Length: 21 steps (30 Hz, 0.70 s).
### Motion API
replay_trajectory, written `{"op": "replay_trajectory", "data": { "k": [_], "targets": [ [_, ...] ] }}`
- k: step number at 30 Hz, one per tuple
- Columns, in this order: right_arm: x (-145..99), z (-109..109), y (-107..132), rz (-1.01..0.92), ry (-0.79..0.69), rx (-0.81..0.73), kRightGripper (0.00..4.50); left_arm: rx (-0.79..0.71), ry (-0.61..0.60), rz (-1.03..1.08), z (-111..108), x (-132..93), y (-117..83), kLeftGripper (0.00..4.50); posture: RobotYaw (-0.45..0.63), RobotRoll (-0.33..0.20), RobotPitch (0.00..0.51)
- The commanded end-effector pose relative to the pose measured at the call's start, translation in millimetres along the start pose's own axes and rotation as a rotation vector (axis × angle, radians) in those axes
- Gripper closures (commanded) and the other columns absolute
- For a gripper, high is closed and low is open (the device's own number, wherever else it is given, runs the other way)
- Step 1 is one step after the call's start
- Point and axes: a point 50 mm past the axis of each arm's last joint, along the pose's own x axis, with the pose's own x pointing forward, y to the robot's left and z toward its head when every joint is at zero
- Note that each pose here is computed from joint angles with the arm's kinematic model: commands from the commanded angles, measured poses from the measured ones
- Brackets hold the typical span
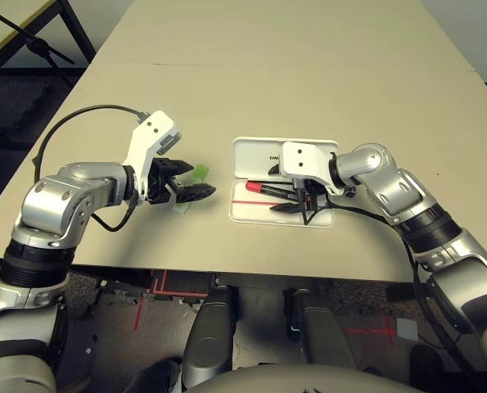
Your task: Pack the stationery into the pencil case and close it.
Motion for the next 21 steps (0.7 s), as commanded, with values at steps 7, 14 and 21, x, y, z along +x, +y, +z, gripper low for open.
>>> {"op": "replay_trajectory", "data": {
  "k": [7,14,21],
  "targets": [
    [-37.8,-17.4,17.6,0.063,-0.141,0.136,0.03,-0.114,0.093,0.094,-7.8,8.2,7.8,0.00,0.25,0.000,0.152],
    [-75.4,-32.8,18.8,-0.003,-0.206,0.166,0.03,-0.057,0.122,0.145,-11.4,18.3,4.3,0.00,0.25,0.000,0.152],
    [-105.8,-50.3,26.4,-0.066,-0.163,0.220,0.00,0.017,0.186,0.190,-21.6,22.8,6.0,0.64,0.27,0.000,0.163]
  ]
}}
